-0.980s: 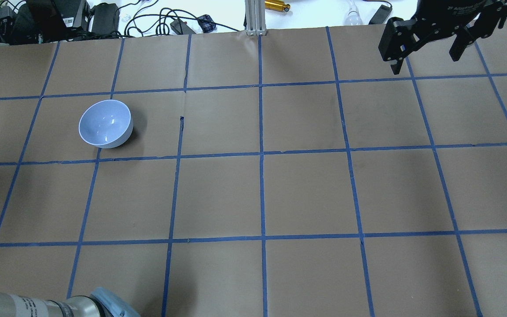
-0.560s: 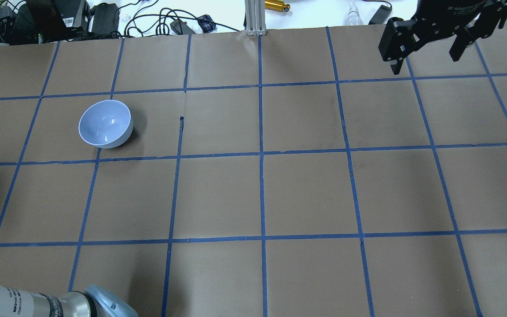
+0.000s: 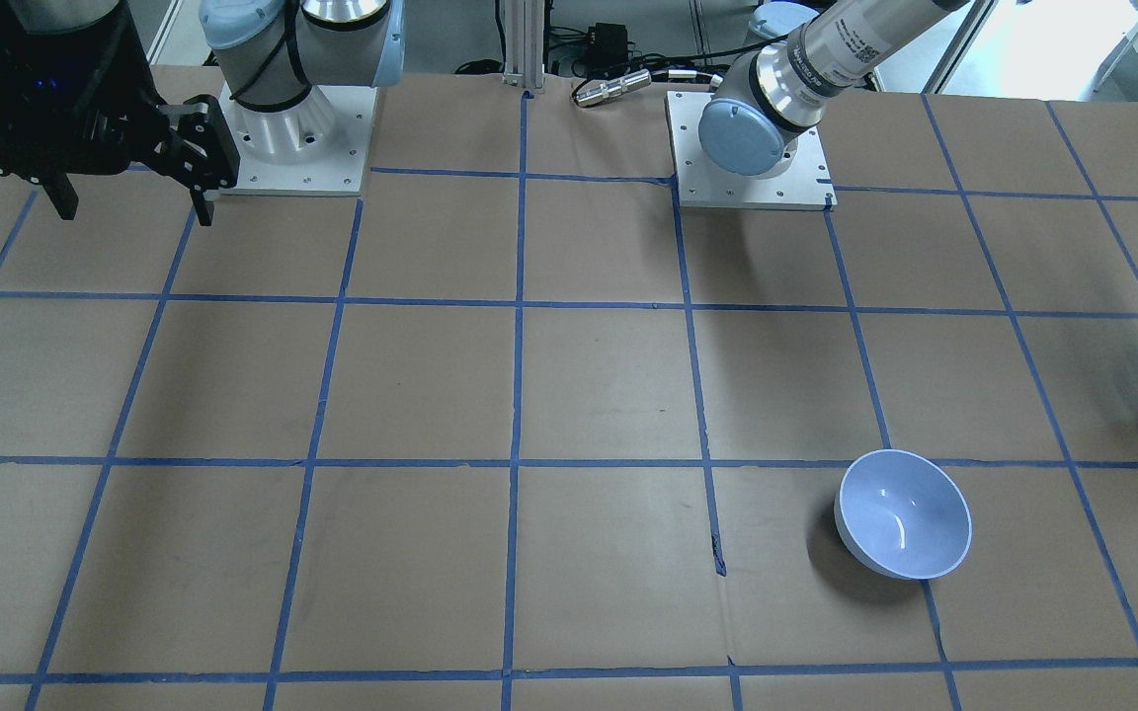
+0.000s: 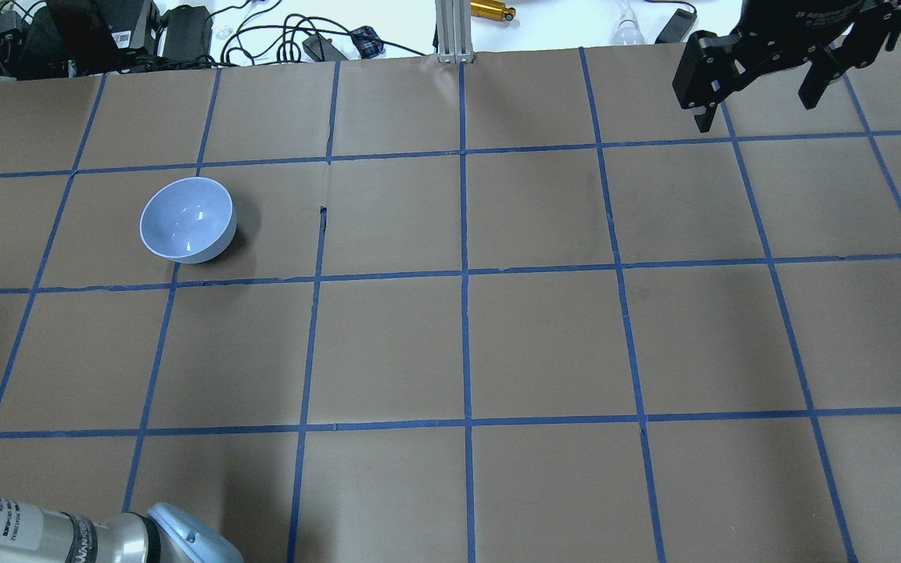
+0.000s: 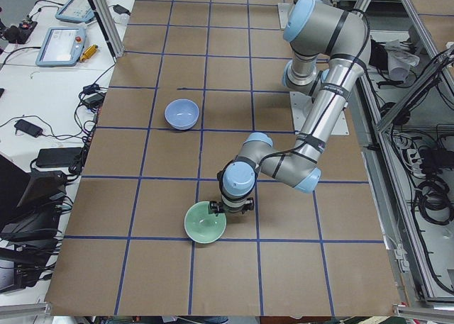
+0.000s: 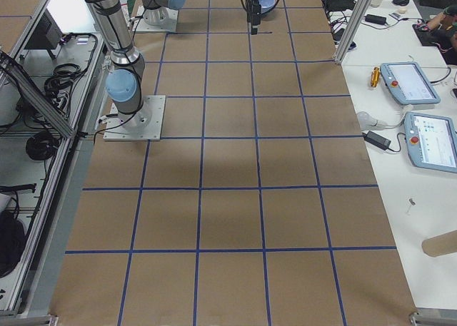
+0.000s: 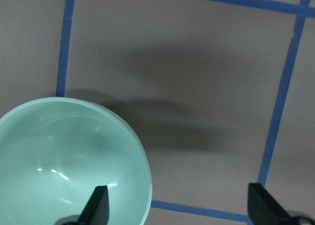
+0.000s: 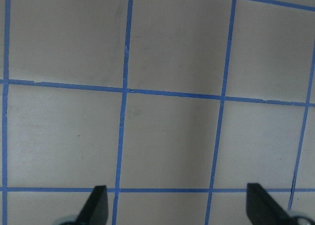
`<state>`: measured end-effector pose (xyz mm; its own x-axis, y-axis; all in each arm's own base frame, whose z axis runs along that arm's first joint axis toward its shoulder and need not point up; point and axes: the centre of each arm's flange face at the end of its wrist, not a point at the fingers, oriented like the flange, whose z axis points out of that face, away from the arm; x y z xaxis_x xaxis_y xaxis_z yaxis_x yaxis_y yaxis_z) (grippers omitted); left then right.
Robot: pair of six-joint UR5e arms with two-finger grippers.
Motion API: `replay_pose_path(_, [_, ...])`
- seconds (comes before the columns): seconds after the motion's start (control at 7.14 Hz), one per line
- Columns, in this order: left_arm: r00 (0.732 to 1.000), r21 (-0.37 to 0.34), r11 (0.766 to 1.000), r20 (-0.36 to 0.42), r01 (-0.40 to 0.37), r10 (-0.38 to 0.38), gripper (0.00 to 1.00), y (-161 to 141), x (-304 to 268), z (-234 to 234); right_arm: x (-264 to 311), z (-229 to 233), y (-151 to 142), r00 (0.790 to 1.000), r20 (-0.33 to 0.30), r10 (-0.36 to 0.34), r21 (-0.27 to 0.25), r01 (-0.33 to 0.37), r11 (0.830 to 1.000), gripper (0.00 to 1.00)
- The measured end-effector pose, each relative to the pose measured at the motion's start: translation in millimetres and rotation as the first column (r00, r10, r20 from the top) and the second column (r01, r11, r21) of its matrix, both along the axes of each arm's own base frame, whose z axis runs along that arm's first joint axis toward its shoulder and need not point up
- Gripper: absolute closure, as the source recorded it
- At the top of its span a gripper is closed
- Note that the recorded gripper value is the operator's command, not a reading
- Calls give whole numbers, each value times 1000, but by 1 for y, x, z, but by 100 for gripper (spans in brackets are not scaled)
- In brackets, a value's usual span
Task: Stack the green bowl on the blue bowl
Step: 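Grasp the rim of the pale green bowl with the left gripper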
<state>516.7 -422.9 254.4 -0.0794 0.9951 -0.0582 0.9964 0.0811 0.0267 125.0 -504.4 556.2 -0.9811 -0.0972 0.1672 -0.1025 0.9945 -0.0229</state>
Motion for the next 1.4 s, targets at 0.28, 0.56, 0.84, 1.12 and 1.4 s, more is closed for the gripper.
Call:
replay_pose_path(0.28, [1000, -6, 1000, 3, 31, -31, 0, -4, 8, -20, 0, 0, 0, 1000, 0, 0, 0, 0, 1000, 0])
replay_pose_path(0.56, [998, 3, 998, -14, 64, -64, 0, -6, 11, -38, 0, 0, 0, 1000, 0, 0, 0, 0, 1000, 0])
replay_pose_path(0.84, [995, 9, 995, -22, 100, -100, 0, -7, 12, -50, 0, 0, 0, 1000, 0, 0, 0, 0, 1000, 0])
replay_pose_path(1.12, [994, 8, 994, -14, 108, -108, 3, -7, 14, -52, 0, 0, 0, 1000, 0, 0, 0, 0, 1000, 0])
replay_pose_path(1.4, [994, 8, 994, -13, 109, -109, 6, -7, 14, -52, 0, 0, 0, 1000, 0, 0, 0, 0, 1000, 0])
